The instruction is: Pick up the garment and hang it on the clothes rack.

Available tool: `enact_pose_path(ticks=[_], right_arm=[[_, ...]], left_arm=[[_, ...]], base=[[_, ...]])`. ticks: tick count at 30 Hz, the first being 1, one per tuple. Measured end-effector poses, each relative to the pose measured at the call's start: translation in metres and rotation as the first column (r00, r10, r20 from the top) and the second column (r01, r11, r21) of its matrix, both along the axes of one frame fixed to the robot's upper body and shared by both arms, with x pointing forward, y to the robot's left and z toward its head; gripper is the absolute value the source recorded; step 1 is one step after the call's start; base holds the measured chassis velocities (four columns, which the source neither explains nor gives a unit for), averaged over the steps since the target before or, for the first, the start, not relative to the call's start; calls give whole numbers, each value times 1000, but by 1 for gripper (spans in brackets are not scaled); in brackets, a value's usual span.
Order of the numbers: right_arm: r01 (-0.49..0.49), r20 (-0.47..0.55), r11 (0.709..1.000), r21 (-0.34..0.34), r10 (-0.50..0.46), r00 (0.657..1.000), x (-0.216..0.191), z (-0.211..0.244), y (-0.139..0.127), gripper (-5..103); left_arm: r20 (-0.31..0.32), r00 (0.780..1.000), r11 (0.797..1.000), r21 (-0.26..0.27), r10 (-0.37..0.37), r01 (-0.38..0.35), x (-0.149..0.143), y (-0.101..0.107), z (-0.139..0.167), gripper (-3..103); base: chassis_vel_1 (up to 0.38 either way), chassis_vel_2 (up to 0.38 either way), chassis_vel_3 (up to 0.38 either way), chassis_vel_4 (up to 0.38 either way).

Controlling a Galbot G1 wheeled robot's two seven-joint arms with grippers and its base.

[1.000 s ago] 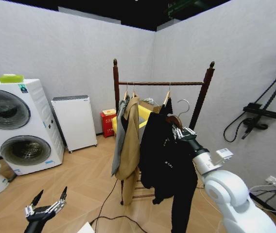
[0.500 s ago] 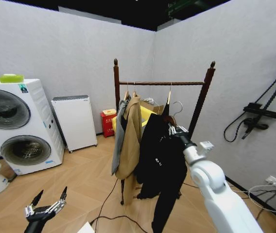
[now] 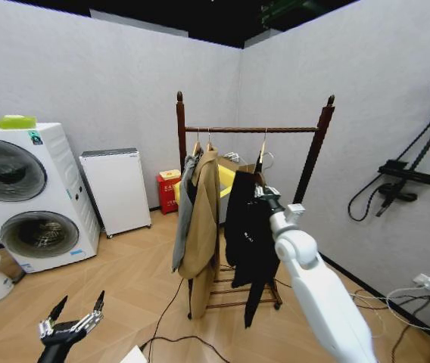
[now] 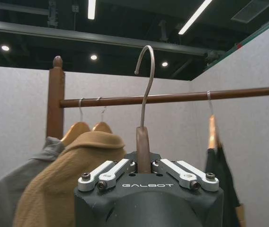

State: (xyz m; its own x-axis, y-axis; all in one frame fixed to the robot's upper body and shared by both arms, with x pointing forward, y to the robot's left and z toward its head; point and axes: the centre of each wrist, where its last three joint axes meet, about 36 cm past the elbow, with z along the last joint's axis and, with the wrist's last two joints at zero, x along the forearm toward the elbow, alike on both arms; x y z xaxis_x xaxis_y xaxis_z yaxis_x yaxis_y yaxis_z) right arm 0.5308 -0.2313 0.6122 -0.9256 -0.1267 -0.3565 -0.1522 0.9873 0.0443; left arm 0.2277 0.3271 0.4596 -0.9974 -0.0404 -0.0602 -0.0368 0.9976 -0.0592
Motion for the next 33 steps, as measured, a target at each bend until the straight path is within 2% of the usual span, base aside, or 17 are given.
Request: enact_pose_path(ticks=[2,6,9,11,12,18,26,33], right_arm=[[-14,-11,1000,11,14,1000,11,0,16,9],[21,-24,1000,1,-21,999,37,2,23,9],[33,-25,999,-5,-33,999,43,3,22,9],[91,-5,995,-35,-91,996,68,14,13,9],[91,-5,995,-35,-91,996,68,14,13,9],[161,46,986,-51,-159,986,112,58,0,9],[188,69,978,-92,-182,981,147,90,3,9],[217,49,969,-115,-212,976,177,101,7,9]], left_arm=[[0,1000,1000,0,0,0,0,0,0,100],[0,1000,1000,0,0,0,0,0,0,100],[0,1000,1000,0,0,0,0,0,0,100],[0,1000,1000,0,0,0,0,0,0,100],[0,1000,1000,0,0,0,0,0,0,100],[0,1000,1000,0,0,0,0,0,0,100],[0,1000,1000,0,0,0,0,0,0,100],[0,1000,1000,0,0,0,0,0,0,100]], base=[[0,0,0,0],[0,0,0,0],[0,0,0,0],[0,0,0,0],[0,0,0,0],[0,0,0,0],[0,0,0,0],[0,0,0,0]])
